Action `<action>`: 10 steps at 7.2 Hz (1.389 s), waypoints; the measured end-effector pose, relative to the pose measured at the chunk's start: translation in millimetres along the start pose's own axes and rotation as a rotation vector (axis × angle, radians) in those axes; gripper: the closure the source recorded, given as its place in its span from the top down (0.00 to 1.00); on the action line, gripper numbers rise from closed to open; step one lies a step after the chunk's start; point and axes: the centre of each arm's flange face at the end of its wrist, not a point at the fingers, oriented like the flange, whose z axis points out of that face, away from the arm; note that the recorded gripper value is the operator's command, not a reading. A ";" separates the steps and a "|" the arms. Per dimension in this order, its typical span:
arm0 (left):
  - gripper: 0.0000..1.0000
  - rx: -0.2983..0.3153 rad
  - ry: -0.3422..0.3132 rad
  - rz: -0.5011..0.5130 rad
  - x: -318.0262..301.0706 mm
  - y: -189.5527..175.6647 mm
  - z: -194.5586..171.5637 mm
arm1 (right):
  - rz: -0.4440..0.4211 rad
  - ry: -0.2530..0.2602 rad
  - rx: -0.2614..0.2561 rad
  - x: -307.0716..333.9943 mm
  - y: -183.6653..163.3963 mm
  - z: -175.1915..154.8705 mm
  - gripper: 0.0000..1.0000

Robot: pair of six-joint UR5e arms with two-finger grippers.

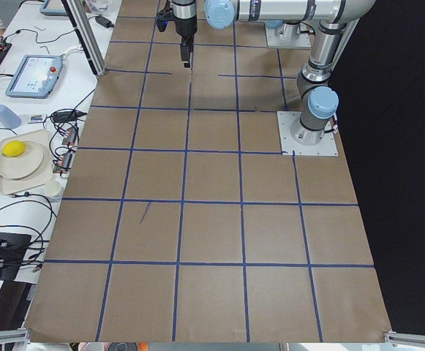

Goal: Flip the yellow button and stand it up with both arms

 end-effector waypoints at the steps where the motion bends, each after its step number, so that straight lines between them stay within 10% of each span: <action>1: 1.00 -0.001 0.000 0.002 0.0 0.2 0.6 | 0.002 0.004 -0.007 0.3 0.4 -1.1 0.99; 6: 1.00 -0.003 -0.001 0.004 -0.1 -0.5 2.9 | 0.206 -0.025 -0.103 9.8 -26.4 -48.8 1.00; 10: 1.00 -0.001 -0.001 -0.001 0.0 -0.5 2.6 | 0.446 -0.100 -0.296 -91.7 -159.0 -137.3 1.00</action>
